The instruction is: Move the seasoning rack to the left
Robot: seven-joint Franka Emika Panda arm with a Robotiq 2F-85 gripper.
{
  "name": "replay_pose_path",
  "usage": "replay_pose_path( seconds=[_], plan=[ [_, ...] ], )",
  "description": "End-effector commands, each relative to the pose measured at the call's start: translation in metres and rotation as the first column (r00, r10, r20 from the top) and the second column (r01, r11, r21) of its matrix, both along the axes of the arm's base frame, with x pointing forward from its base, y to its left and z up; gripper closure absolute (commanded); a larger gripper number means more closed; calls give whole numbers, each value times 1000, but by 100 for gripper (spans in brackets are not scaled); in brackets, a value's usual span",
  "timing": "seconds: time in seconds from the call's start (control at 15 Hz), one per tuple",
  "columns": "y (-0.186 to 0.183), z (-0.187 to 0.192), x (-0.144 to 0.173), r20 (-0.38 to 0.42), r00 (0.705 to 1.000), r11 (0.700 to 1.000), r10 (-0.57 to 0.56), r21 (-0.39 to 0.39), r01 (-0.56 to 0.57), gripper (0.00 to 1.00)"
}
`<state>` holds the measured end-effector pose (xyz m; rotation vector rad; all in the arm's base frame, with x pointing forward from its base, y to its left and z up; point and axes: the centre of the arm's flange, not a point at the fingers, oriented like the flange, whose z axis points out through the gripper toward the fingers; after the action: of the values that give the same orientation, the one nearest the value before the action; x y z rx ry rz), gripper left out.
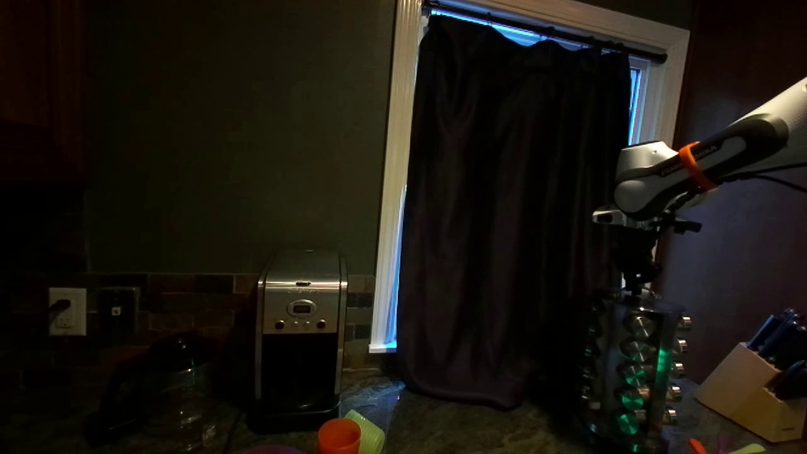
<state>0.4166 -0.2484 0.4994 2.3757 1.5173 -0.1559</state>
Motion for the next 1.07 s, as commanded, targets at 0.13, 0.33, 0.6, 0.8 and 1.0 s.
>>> replay_pose_path(
  seconds=[0.13,0.33,0.6,0.8,1.0],
  plan=[
    [-9,-7,-6,-88,996,998,32,63,-27,64],
    [-13,-7,-2,-132,990,996,52,81,-42,64],
    [-17,-8,3,-177,981,993,75,99,-59,70],
    [-18,-7,5,-202,975,991,91,111,-69,100],
    [-19,-8,6,-218,971,989,97,131,-69,96]
  ],
)
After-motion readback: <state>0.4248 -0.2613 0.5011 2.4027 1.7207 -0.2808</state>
